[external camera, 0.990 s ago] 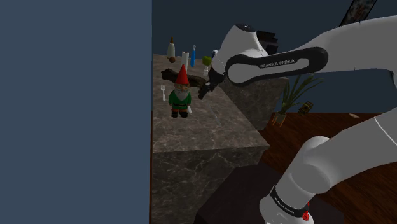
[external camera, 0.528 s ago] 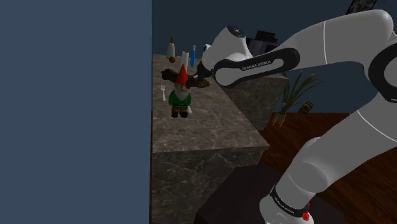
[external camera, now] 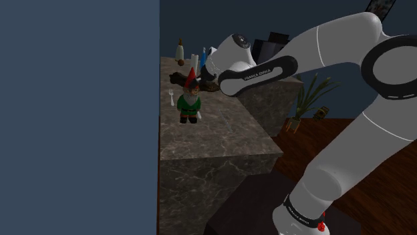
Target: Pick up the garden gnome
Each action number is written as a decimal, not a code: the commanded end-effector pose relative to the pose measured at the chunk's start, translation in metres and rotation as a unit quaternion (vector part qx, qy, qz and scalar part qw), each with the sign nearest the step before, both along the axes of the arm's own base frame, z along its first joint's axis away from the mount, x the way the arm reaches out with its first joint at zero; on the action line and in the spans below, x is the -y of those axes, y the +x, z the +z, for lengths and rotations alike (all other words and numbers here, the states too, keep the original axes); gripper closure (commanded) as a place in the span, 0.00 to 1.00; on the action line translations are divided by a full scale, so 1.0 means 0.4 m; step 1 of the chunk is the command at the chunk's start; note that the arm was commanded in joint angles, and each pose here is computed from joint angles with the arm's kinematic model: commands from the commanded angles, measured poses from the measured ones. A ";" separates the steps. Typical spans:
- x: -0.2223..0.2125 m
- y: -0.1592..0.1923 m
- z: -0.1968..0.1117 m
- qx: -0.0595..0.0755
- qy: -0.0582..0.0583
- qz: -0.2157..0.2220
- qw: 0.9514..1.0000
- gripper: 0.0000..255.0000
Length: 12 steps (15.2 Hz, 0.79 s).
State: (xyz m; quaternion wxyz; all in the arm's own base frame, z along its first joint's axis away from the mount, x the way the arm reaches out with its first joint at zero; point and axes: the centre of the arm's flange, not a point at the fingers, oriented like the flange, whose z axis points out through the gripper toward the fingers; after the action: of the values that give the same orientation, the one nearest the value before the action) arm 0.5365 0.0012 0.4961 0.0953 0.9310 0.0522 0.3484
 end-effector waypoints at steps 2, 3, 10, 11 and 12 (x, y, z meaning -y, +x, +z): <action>0.001 0.004 -0.040 0.001 0.000 0.000 1.000 0.00; 0.001 0.004 -0.048 0.001 0.000 0.000 1.000 0.00; 0.003 0.003 -0.051 0.001 0.000 0.000 1.000 1.00; 0.003 0.003 -0.050 0.001 0.000 0.000 1.000 1.00; 0.004 0.003 -0.051 0.001 0.000 0.000 1.000 1.00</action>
State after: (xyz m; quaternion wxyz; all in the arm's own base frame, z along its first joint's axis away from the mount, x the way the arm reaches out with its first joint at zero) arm 0.5379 0.0001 0.4777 0.0951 0.9300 0.0524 0.3512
